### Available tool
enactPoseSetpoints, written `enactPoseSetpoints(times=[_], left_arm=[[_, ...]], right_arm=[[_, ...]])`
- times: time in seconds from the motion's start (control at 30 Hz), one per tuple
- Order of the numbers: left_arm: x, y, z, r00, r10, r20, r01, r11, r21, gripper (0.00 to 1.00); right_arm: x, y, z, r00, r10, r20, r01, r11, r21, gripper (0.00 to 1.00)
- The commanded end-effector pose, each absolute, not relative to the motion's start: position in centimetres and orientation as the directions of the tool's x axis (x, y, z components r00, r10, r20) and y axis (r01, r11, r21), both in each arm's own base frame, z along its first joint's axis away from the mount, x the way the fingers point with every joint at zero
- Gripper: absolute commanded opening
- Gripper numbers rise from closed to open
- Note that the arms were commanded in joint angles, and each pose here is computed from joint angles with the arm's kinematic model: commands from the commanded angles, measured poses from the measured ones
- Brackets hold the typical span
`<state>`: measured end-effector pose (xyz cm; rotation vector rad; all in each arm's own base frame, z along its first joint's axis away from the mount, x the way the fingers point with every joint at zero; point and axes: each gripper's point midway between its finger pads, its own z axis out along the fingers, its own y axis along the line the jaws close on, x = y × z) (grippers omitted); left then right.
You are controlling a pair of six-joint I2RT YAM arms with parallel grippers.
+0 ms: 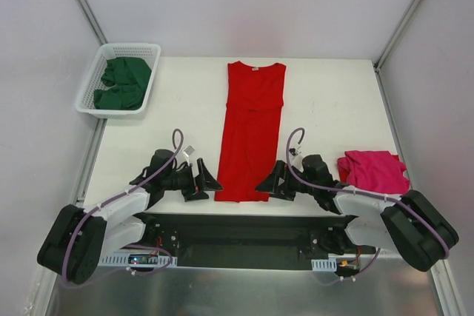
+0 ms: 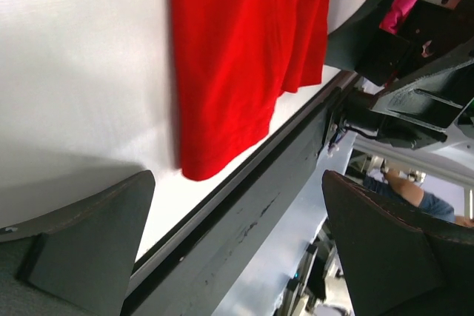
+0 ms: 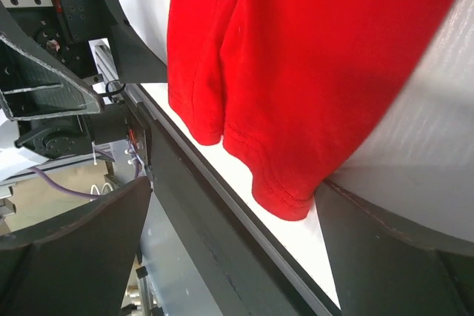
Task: Fold and stack the t-shirts
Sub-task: Grab the bottom of the folded rectangular tshirt with both arms
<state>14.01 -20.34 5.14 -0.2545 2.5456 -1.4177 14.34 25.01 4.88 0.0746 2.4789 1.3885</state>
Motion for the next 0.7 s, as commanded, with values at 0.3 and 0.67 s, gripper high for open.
enactPoseSetpoints(times=[0.3, 0.67], left_arm=[[14.8, -23.4, 4.0, -0.98, -0.158, -0.125, 0.017, 0.555, -0.832, 0.98], [14.2, -23.2, 3.4, -0.981, -0.147, -0.127, 0.021, 0.571, -0.821, 0.93]], right_arm=[[13.5, 23.0, 3.1, -0.954, 0.16, -0.254, -0.083, 0.672, 0.736, 0.98], [12.0, 24.2, 1.0, -0.986, 0.045, -0.158, -0.082, 0.701, 0.709, 0.96]])
